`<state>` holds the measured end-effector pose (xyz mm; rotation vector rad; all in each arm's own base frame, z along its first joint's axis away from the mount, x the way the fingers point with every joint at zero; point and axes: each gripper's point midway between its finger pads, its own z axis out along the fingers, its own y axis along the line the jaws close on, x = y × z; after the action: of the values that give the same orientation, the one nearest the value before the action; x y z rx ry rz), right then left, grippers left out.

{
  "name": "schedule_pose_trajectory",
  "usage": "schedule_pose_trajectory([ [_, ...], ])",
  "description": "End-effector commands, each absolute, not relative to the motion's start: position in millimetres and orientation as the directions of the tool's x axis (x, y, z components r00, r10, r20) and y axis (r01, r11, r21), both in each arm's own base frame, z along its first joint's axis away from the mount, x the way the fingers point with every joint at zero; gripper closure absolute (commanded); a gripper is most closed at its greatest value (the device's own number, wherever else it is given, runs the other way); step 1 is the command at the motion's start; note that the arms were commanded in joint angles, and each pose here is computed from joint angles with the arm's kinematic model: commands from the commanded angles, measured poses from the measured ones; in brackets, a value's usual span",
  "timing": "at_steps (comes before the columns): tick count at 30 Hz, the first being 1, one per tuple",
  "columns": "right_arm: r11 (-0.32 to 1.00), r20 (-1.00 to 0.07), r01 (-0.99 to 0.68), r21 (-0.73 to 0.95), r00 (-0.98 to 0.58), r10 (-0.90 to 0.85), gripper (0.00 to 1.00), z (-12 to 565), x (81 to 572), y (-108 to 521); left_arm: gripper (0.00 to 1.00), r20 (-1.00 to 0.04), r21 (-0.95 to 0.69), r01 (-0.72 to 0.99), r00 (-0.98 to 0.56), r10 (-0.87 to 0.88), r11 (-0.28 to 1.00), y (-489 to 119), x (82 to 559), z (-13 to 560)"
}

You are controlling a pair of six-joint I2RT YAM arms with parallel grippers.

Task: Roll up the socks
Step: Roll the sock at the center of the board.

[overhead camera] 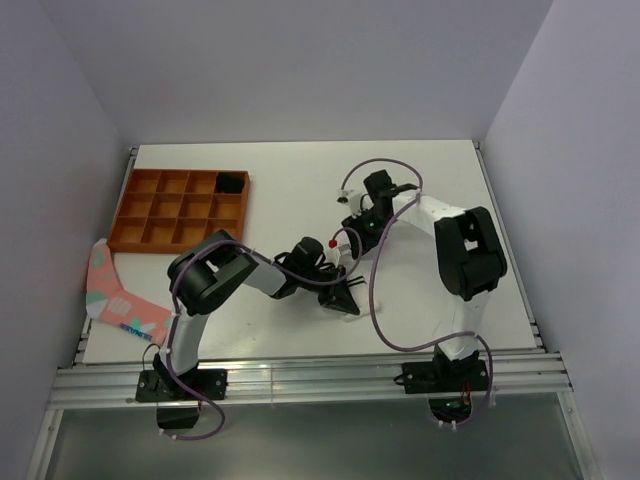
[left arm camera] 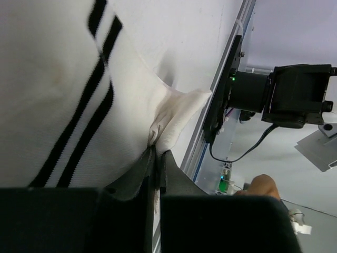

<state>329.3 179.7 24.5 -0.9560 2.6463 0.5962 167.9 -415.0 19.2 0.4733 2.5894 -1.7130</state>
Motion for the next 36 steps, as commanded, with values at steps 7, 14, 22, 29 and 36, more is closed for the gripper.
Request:
schedule_pose_trajectory([
  [7, 0.759, -0.572, -0.612, 0.224, -0.713, -0.406, 0.48, 94, 355, 126, 1.0, 0.084, -0.747, 0.086, -0.971, 0.223, 0.659, -364, 164, -36],
  [14, 0.616, -0.654, -0.78, 0.112, -0.524, -0.546, 0.52, 118, 308, 116, 1.0, 0.147, -0.721, 0.047, -0.965, 0.218, 0.692, -361, 180, -29],
  [22, 0.347, -0.626, -0.93, -0.121, -0.199, -0.754, 0.52, 91, 247, 143, 1.0, 0.211, -0.68, 0.037, -0.947, 0.243, 0.732, -362, 189, -29],
  [29, 0.153, -0.634, -0.97, -0.19, 0.002, -0.773, 0.5, 76, 208, 168, 1.0, 0.233, -0.656, 0.032, -0.942, 0.242, 0.754, -361, 193, -31],
  [36, 0.055, -0.633, -0.973, -0.226, 0.104, -0.767, 0.48, 72, 187, 185, 0.99, 0.249, -0.651, 0.021, -0.938, 0.24, 0.759, -360, 192, -34],
])
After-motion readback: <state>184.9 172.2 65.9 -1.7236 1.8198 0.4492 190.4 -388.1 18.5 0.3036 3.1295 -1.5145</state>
